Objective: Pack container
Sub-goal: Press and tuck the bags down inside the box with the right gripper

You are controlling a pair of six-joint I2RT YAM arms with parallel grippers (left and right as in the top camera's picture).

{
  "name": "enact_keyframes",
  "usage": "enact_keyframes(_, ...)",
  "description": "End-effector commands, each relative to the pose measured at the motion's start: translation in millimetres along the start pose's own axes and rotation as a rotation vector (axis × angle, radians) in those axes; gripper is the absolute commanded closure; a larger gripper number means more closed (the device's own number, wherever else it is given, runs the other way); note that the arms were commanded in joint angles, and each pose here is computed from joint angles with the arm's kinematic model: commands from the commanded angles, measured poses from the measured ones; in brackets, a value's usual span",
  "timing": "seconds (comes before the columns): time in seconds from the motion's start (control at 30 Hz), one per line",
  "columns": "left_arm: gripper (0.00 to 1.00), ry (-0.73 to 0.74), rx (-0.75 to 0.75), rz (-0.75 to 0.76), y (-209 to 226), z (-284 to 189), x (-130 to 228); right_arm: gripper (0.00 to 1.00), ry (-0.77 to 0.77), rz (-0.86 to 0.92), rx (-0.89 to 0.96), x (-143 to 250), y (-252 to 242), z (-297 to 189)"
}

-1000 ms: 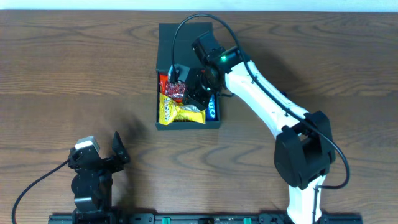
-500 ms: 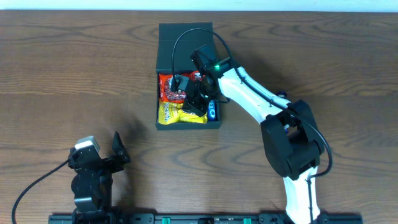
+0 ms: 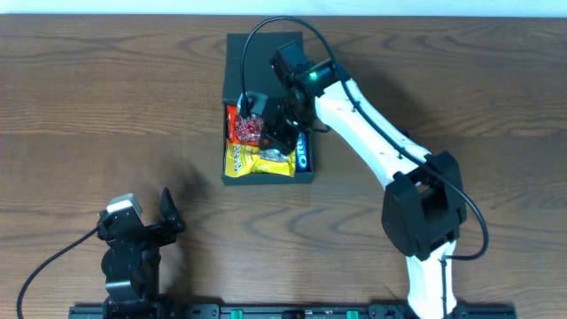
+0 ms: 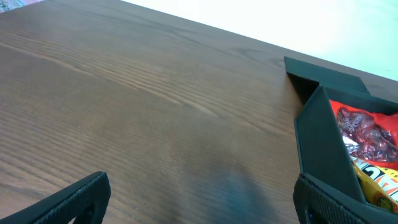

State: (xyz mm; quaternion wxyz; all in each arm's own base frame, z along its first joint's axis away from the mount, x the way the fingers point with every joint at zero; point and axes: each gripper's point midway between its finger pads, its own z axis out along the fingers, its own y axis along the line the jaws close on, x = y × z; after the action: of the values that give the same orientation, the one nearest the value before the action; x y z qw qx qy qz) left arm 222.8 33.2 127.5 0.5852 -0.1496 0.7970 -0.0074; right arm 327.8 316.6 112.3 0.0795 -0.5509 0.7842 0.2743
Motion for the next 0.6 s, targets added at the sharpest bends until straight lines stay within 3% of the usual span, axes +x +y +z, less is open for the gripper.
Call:
enact_keyframes(0.0,0.05,0.021,-0.016,0.011,4.1,2.9,9.6,0.99,0.012,-0.076,-0.041,2.5,16.6,5.4)
enact_keyframes(0.37,0.05,0.021,-0.016,0.011,4.1,2.9,9.6,0.99,0.036,-0.021,0.086,30.7,-22.4,50.9)
enact_keyframes(0.57,0.05,0.021,-0.016,0.011,4.1,2.9,9.6,0.99,-0.013,-0.020,0.116,27.5,-32.2,61.6)
